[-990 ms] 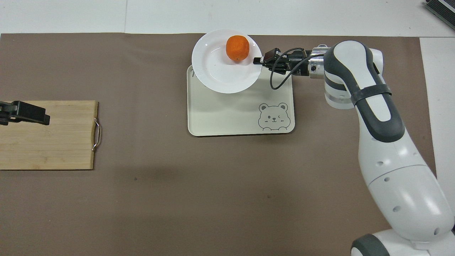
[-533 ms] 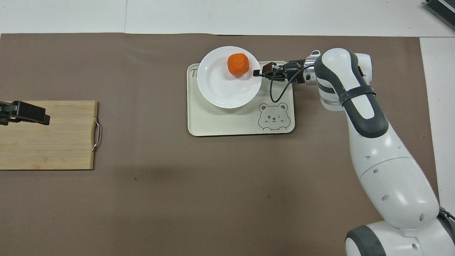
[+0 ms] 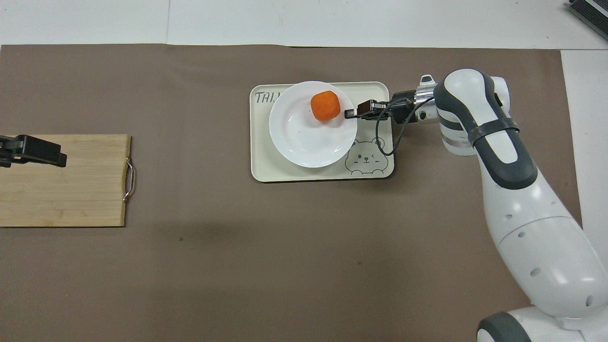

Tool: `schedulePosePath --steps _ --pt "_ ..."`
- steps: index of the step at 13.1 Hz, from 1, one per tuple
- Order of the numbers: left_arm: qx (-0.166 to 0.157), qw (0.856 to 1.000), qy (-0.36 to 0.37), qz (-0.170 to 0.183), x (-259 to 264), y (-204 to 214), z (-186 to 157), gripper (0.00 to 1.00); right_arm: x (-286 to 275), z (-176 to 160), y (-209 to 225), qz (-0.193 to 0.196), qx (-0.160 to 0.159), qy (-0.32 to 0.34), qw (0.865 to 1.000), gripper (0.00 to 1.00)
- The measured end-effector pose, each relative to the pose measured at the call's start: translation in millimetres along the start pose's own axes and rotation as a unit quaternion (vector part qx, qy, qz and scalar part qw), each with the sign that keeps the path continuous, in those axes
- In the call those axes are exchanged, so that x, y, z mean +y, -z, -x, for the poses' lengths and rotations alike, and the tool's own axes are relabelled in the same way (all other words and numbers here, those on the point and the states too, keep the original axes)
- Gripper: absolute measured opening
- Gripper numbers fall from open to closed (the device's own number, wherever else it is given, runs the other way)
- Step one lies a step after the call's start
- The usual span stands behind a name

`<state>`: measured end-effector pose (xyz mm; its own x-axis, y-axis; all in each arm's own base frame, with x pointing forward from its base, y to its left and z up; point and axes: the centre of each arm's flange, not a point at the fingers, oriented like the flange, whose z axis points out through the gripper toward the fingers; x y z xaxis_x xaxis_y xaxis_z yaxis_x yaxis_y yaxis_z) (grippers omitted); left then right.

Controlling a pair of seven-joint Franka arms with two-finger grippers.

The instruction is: Place orange and plate with both arms

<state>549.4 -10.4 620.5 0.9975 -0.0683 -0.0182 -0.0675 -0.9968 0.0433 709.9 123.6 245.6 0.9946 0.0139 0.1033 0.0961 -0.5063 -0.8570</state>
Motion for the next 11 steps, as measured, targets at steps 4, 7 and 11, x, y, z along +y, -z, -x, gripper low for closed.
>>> schedulePosePath --steps 4,7,11 --pt "0.000 1.000 0.000 0.000 0.0 0.0 0.0 1.00 12.4 24.4 -0.2 0.003 -0.010 -0.001 1.000 0.04" --pt "0.000 1.000 0.000 0.000 0.0 0.0 0.0 1.00 12.1 23.7 9.0 0.015 -0.012 0.004 1.000 0.23" --pt "0.000 1.000 0.000 0.000 0.0 0.0 0.0 1.00 -3.9 7.5 38.5 0.073 -0.017 0.007 0.997 0.71"
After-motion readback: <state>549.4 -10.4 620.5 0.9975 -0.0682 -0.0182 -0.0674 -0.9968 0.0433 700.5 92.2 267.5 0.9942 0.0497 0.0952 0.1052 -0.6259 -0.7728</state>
